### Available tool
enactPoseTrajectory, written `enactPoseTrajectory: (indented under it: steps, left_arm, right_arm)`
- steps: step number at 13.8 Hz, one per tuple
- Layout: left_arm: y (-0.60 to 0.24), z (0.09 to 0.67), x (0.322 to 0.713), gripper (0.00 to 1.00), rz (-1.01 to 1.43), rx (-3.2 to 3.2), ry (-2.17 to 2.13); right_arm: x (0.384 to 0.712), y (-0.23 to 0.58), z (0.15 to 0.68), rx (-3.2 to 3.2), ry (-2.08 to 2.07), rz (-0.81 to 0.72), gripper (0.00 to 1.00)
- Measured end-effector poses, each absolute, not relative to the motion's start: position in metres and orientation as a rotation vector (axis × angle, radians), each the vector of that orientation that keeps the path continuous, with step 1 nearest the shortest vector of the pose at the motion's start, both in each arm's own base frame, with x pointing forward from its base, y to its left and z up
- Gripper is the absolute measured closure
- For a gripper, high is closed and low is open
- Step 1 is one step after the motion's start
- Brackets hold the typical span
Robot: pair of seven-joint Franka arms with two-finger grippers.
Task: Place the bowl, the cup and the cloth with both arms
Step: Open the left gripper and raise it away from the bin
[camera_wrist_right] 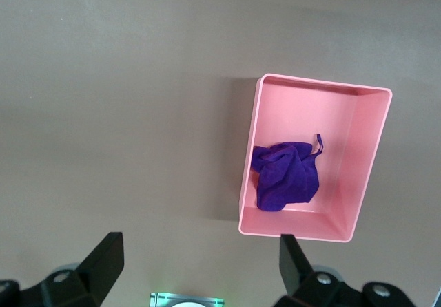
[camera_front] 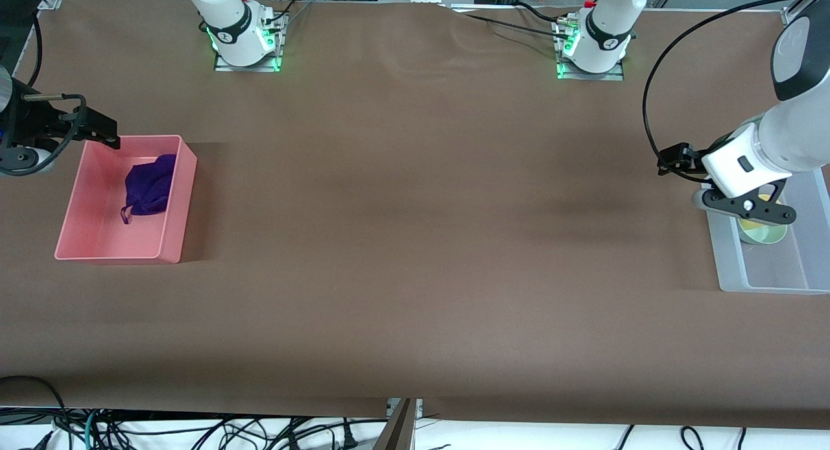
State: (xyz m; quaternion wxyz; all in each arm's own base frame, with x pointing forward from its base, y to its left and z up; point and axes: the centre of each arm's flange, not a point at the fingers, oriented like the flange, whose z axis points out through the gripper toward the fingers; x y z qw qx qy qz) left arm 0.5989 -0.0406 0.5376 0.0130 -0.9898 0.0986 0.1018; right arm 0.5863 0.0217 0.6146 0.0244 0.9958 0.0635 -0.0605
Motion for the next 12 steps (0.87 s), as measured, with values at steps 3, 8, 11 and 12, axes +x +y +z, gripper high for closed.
enactPoseTrajectory:
  steps: [3, 8, 11, 12]
  left_arm:
    - [-0.045, 0.542, 0.586, 0.0, 0.14, -3.124, 0.262]
    - [-0.051, 0.548, 0.554, 0.0, 0.049, -3.172, 0.116]
    - [-0.054, 0.547, 0.553, 0.0, 0.06, -3.172, 0.078]
    - [-0.054, 0.546, 0.552, 0.0, 0.063, -3.172, 0.076]
  right_arm:
    - [0.586, 0.021, 0.615, 3.081, 0.194, -0.187, 0.0]
    - [0.586, 0.02, 0.615, 3.081, 0.193, -0.187, 0.0]
    - [0.586, 0.02, 0.615, 3.081, 0.193, -0.187, 0.0]
    - [0.586, 0.02, 0.615, 3.081, 0.193, -0.187, 0.0]
